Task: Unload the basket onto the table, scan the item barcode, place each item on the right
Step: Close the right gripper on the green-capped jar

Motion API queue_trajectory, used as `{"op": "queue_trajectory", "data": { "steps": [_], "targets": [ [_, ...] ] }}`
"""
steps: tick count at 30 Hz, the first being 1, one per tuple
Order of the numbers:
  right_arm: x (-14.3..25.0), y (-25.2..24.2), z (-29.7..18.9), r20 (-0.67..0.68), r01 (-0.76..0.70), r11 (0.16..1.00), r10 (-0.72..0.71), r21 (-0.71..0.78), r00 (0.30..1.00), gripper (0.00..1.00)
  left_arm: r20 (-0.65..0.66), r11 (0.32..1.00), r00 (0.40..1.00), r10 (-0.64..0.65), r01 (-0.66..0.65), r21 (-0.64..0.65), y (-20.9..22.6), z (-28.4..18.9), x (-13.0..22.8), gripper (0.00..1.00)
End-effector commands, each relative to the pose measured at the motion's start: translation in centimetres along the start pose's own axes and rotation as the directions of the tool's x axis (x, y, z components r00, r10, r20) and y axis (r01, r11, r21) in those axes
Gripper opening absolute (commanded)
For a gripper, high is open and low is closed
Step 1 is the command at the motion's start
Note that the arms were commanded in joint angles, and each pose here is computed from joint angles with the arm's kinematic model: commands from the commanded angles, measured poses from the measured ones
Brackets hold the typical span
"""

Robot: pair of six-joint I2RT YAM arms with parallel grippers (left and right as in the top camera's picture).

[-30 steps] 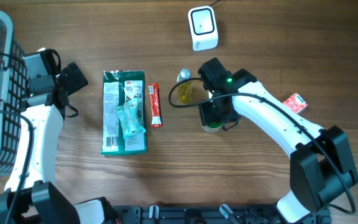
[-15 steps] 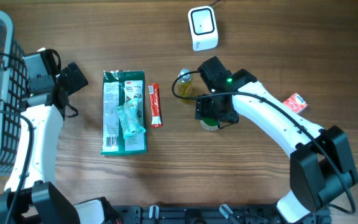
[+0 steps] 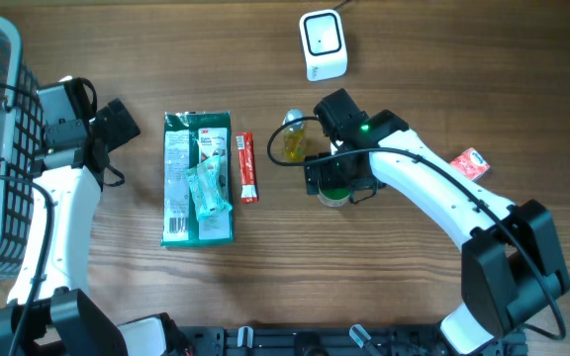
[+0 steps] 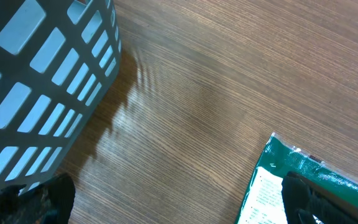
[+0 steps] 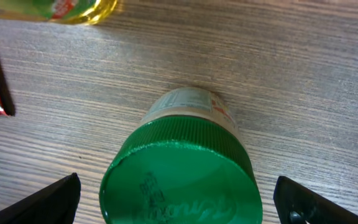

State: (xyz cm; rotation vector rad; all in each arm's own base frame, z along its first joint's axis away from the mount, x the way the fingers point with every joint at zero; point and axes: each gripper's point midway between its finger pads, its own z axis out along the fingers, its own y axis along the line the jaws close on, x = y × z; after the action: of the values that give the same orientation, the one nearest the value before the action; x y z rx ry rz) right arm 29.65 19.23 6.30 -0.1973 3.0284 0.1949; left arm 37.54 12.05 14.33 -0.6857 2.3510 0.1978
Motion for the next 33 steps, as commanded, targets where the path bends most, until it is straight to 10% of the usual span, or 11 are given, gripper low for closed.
{"op": "queue_trajectory", "data": {
  "steps": [1,33],
  "targets": [
    [-0.1,0.4,0.2,0.006,0.007,1.000,-0.007,-0.006,1.000,1.00,0.025,1.000,1.000,0.004,-0.004,0.005,0.0,-0.6,-0.8,1.00],
    [0.8,-2.4,1.1,0.007,-0.006,0.987,0.005,0.158,1.000,0.93,0.025,1.000,1.000,0.004,-0.004,0.005,0.0,-0.6,-0.8,1.00]
  ]
}}
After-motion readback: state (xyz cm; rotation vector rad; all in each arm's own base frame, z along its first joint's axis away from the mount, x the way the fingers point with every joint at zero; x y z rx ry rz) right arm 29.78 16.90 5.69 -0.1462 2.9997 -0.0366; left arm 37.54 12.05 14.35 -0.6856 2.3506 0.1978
